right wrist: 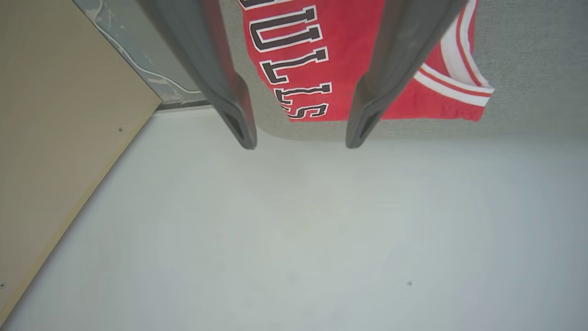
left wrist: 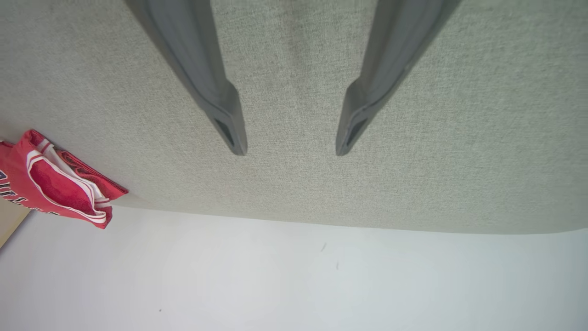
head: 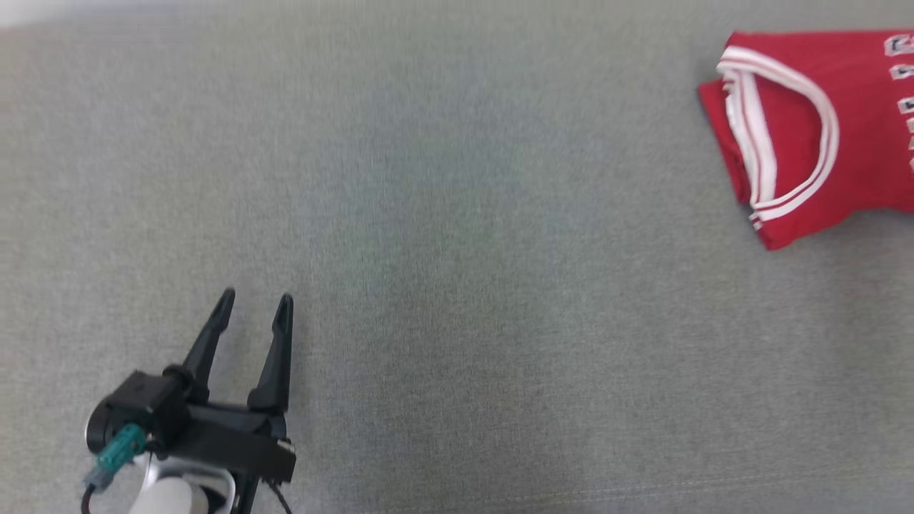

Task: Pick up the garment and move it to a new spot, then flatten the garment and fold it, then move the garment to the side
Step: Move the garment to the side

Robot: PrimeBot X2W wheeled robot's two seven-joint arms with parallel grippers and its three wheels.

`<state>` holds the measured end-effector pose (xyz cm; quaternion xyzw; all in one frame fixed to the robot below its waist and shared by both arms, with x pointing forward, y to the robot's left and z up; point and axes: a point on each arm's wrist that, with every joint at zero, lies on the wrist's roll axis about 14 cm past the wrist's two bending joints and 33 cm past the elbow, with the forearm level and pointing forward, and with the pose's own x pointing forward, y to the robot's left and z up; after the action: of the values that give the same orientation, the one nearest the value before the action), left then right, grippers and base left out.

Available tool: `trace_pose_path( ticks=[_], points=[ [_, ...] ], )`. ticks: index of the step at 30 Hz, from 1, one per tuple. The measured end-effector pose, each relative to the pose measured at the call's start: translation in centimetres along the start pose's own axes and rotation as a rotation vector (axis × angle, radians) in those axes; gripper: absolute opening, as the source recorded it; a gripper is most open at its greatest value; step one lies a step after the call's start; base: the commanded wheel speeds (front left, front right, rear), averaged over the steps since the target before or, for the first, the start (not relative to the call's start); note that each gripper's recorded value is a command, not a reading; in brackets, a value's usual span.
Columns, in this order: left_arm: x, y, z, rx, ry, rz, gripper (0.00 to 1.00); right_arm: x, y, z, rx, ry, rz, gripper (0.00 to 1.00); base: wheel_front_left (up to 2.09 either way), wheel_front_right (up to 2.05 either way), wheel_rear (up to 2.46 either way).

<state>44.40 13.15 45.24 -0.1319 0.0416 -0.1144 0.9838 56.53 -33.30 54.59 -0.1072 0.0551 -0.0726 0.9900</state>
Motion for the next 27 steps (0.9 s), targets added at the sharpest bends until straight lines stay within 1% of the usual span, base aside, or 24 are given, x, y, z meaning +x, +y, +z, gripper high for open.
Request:
trace_pose_path(
  ticks=[5,6,15,21,27],
  points=[
    [-1.6,-0.4,0.9,-0.001,-0.018,0.013,1.0,-2.3,1.7,2.0,0.025,-0.061,0.067,1.0,0.0,0.0,0.0],
    [-2.2,-0.5,1.4,0.0,-0.029,0.016,1.0,-3.5,2.1,2.6,0.038,-0.082,0.088,1.0,0.0,0.0,0.0],
    [-5.5,-0.6,2.8,0.013,-0.067,0.044,1.0,-9.2,4.2,5.7,0.12,-0.207,0.179,1.0,0.0,0.0,0.0],
    [-7.0,-1.2,4.2,-0.012,-0.112,0.048,1.0,-13.8,6.6,5.0,0.191,-0.23,0.261,1.0,0.0,0.0,0.0],
    [-8.0,-1.3,5.6,-0.031,-0.164,0.06,1.0,-17.7,7.8,3.6,0.249,-0.228,0.302,1.0,0.0,0.0,0.0]
  ],
)
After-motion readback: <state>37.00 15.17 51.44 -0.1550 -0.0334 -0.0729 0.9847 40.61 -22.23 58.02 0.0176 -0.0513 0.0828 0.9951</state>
